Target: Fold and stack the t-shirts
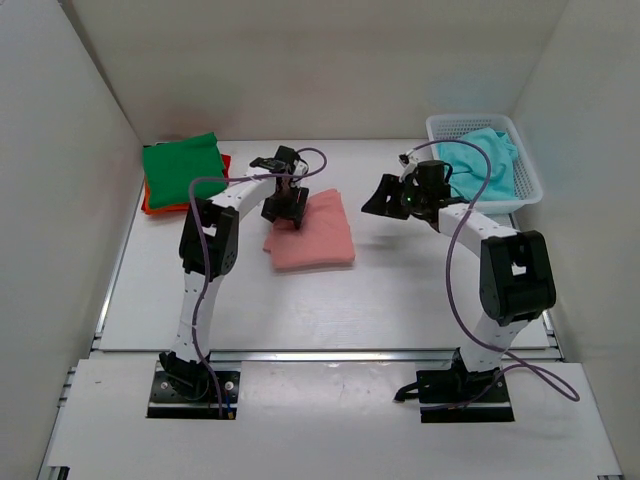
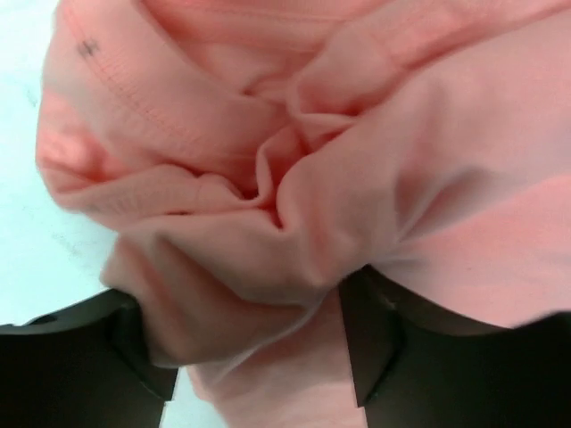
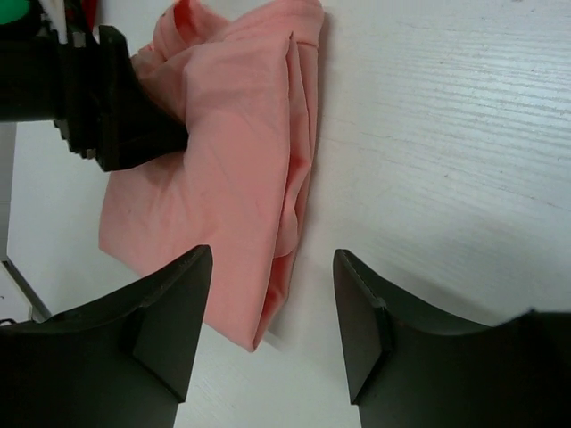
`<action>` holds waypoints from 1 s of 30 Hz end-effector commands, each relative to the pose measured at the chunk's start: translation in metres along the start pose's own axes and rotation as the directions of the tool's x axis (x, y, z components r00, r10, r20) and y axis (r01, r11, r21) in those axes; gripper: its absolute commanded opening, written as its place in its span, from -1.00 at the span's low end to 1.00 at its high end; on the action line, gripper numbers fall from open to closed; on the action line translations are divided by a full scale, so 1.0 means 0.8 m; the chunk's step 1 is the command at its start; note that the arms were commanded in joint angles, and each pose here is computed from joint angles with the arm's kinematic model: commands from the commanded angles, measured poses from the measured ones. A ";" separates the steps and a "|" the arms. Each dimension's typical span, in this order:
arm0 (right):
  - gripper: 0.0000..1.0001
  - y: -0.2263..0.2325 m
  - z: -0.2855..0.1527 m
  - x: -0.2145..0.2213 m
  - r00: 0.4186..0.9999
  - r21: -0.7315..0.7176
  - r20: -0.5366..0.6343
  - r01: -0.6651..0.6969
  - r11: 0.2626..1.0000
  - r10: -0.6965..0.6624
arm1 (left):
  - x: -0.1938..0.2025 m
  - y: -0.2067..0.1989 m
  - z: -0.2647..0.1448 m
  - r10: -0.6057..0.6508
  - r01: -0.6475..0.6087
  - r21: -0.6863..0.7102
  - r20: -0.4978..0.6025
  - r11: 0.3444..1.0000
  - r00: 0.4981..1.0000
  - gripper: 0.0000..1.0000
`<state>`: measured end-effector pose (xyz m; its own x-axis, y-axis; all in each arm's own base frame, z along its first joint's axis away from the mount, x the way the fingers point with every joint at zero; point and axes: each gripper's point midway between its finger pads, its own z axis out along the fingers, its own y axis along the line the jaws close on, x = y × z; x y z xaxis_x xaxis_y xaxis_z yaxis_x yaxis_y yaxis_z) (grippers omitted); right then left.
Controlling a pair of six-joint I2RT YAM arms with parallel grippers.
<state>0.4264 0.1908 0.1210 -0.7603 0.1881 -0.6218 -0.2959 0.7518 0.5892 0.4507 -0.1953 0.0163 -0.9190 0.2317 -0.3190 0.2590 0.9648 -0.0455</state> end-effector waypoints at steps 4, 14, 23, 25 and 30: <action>0.09 0.029 -0.041 -0.023 0.990 -0.072 0.137 0.048 0.996 -0.038 | 0.039 0.013 -0.010 0.026 -0.021 0.057 -0.101 0.998 0.995 0.97; 0.08 0.030 -0.088 -0.019 0.979 -0.047 0.191 0.082 0.996 -0.071 | 0.028 -0.014 -0.028 -0.074 0.065 0.315 0.017 0.947 0.997 -0.51; 0.08 0.027 -0.113 -0.006 0.975 -0.057 0.213 0.070 0.996 -0.056 | 0.000 0.022 -0.068 -0.018 0.010 0.110 0.070 0.994 0.997 -1.00; 0.06 0.028 -0.115 -0.003 0.975 -0.055 0.213 0.075 0.996 -0.062 | -0.025 0.040 -0.102 -0.007 0.001 0.043 0.149 0.999 0.989 -1.00; 0.06 0.044 -0.119 0.009 0.976 -0.069 0.205 0.090 0.994 -0.074 | -0.073 0.076 -0.166 -0.002 0.009 -0.027 0.244 1.000 0.970 -1.00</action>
<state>0.3596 0.1502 0.1658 -0.6519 0.2709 -0.7083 -0.3336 0.7364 0.5886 0.4566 -0.1619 0.0742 -0.9010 0.2061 -0.3816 0.2660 0.9576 -0.1109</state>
